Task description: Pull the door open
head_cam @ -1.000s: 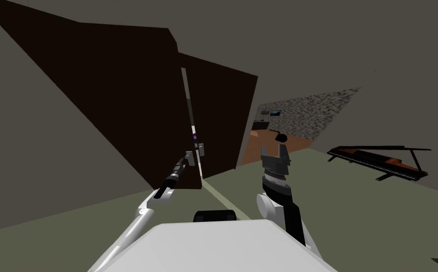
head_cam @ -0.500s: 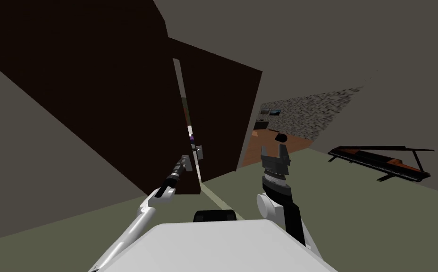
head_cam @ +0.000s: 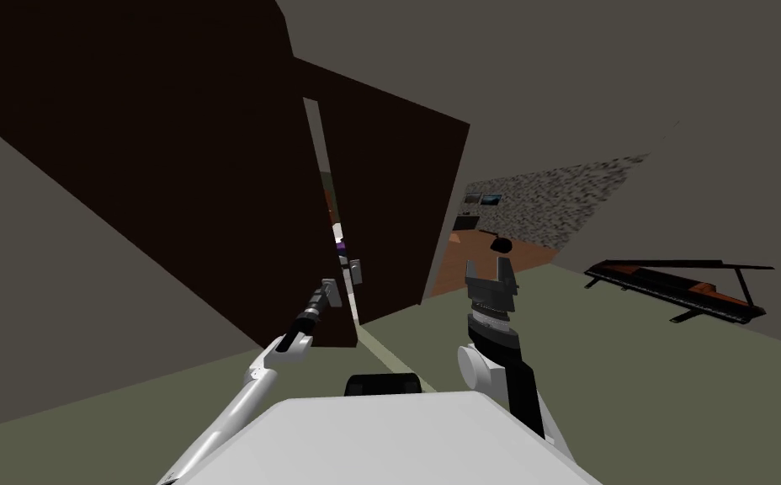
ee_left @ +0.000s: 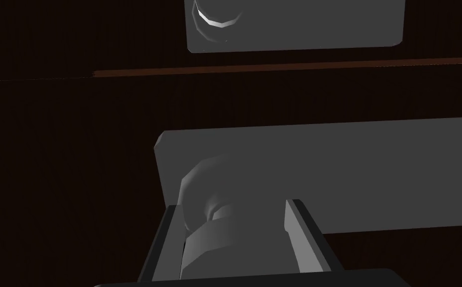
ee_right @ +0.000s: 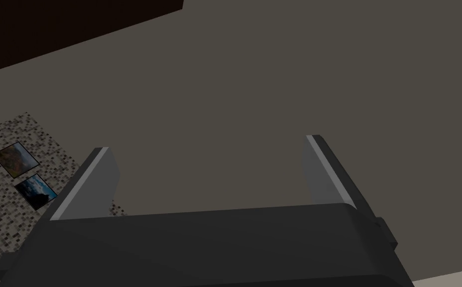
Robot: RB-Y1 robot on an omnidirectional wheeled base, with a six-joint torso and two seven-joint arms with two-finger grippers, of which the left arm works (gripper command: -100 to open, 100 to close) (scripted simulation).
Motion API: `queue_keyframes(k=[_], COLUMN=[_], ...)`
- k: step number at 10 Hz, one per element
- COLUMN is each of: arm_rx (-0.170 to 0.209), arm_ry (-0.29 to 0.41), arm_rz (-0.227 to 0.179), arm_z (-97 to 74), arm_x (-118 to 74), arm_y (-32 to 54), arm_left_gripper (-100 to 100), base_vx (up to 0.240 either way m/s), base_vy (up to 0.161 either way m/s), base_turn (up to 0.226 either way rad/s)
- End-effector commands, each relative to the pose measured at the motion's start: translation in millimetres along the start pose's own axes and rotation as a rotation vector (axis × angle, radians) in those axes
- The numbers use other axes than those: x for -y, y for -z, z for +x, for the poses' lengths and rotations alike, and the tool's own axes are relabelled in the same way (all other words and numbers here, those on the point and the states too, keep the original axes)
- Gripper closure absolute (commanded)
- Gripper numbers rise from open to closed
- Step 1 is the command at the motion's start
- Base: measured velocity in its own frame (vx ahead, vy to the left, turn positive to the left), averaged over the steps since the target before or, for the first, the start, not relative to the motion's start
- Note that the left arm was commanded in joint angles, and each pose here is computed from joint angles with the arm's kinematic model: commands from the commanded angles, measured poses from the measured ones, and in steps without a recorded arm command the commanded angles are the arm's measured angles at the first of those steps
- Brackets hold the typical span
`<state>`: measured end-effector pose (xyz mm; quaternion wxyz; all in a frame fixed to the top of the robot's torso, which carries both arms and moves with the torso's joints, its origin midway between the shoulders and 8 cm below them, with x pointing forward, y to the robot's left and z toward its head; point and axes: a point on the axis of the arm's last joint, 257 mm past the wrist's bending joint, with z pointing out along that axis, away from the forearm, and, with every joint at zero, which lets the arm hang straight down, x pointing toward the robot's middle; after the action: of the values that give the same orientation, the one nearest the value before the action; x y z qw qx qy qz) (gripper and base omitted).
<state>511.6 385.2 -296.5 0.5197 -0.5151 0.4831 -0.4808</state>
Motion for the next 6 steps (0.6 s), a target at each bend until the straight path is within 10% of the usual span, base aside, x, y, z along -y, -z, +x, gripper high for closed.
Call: queue_keyframes(k=[1, 6], arm_rx=[-0.001, -0.064], arm_ry=[0.003, -0.001], arm_rz=[0.000, 0.002], arm_z=[0.8, 10.7], arm_x=[-0.4, 0.9], arm_y=[0.3, 9.2], arm_left_gripper=[100, 100], base_vx=[-0.011, -0.153], base_vy=[-0.001, 0.106], base_turn=[0.006, -0.137])
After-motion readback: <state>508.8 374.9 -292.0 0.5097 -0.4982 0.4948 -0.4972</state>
